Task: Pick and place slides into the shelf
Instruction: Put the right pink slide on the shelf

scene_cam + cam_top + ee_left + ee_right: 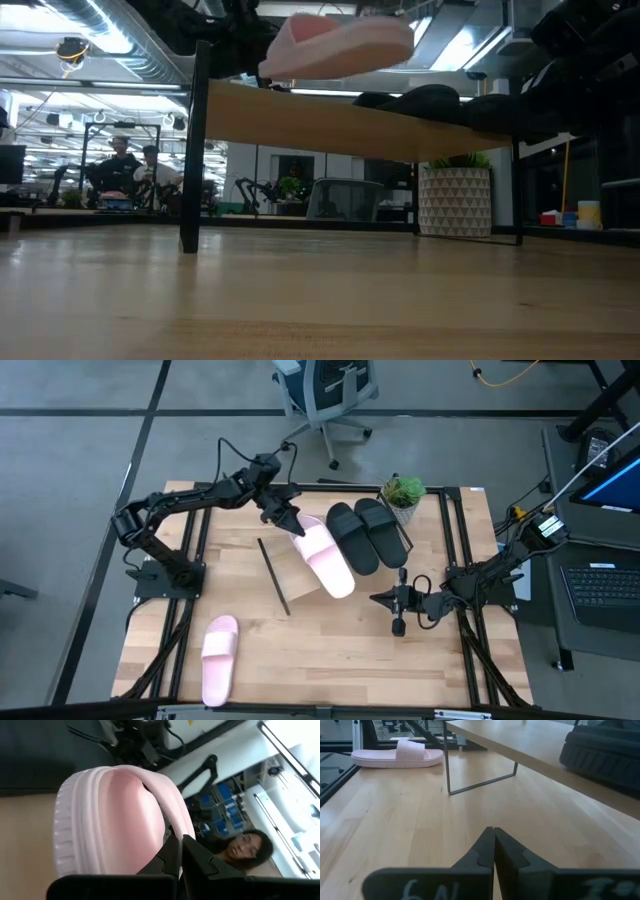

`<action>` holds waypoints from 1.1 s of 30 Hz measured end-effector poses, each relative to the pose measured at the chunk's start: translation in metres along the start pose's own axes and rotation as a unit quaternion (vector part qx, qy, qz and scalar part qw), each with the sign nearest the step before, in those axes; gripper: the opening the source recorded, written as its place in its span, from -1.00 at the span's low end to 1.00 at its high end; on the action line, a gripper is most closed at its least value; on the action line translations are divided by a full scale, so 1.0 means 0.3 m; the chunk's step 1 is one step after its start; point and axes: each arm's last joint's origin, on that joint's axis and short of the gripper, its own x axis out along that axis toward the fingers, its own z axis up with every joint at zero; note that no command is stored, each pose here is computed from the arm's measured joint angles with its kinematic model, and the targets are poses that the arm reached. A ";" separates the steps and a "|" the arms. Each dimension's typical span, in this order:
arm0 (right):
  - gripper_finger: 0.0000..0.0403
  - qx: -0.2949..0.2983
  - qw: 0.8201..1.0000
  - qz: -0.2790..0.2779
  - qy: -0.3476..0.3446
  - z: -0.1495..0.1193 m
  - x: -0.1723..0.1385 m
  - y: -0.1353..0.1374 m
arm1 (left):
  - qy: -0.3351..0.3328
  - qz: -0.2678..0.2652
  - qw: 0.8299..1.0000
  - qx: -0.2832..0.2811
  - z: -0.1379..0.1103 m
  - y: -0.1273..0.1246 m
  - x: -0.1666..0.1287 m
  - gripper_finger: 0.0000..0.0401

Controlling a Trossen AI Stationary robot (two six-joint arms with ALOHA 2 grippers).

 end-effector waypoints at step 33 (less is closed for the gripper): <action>-0.96 -0.008 1.000 0.000 -0.001 0.001 0.000 0.000 | -0.033 0.114 0.993 0.003 -0.026 0.060 -0.042 -1.00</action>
